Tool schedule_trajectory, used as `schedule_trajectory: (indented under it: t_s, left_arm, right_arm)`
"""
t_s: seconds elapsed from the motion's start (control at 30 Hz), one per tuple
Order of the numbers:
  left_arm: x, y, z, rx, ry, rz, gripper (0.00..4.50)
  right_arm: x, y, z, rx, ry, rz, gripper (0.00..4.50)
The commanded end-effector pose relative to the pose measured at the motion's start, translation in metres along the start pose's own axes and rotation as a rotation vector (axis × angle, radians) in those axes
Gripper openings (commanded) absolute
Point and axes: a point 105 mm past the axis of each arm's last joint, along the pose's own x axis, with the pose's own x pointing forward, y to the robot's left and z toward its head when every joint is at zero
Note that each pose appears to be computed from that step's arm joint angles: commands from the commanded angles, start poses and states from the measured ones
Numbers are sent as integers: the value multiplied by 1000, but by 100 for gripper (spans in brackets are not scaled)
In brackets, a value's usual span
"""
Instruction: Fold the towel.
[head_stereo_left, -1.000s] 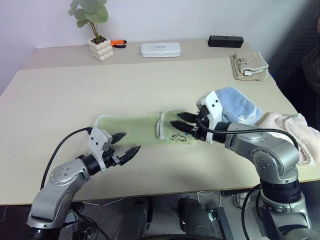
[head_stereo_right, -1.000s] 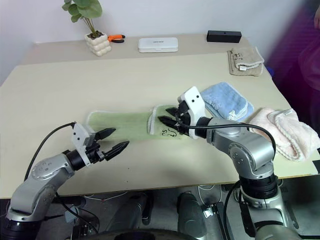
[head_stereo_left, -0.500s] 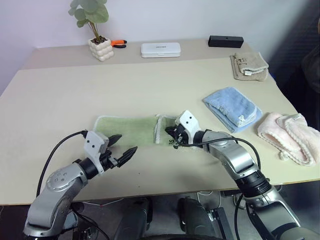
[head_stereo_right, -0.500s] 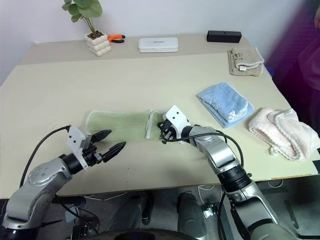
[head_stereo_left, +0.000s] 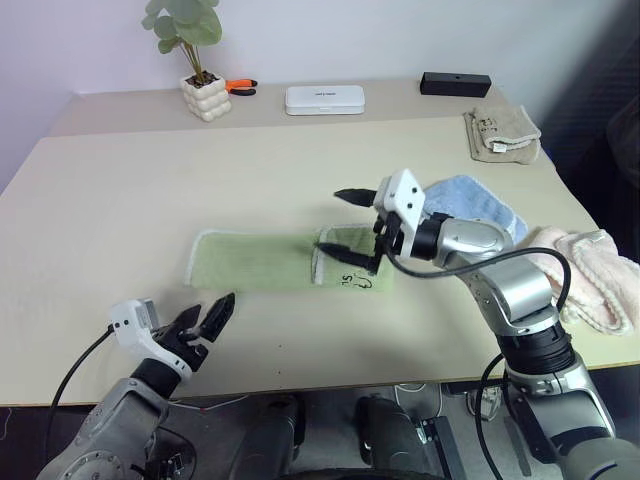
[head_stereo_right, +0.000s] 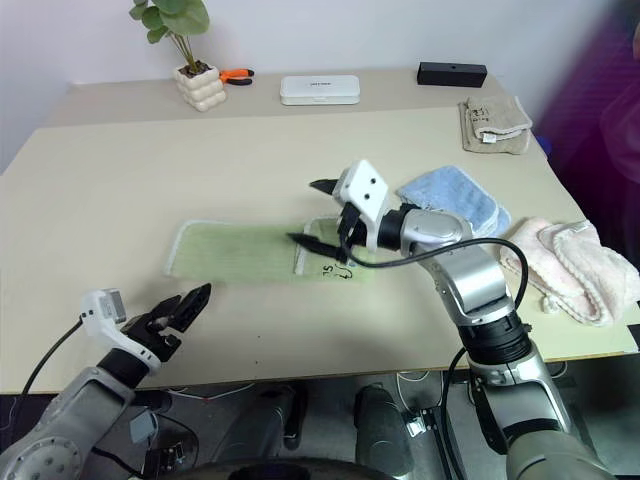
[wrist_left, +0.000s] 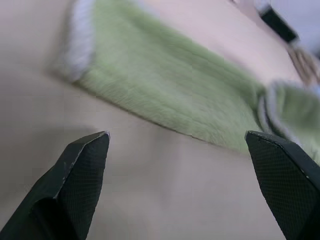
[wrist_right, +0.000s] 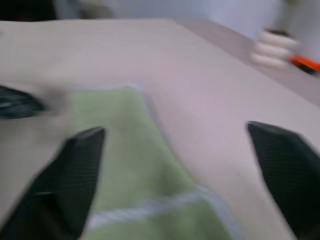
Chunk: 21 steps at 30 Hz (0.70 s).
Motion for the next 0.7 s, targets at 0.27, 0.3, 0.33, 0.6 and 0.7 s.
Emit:
schedule_trajectory:
  t_s: [0.27,0.3,0.33,0.6,0.7]
  left_arm:
    - [31,23,21,-380,-72,156,450]
    - [35,25,21,-395,-70,168,450]
    - [39,27,21,-405,-69,179,450]
    - [51,24,37,-443,-126,163,132]
    - [50,21,54,-404,-186,140,9]
  right_arm:
    - [6,17,5,-103,-38,74,449]
    - [6,17,6,-105,-42,72,449]
    - [6,17,7,-107,-44,70,449]
    - [6,20,5,-110,-36,60,450]
    - [5,21,2,-99,-22,48,450]
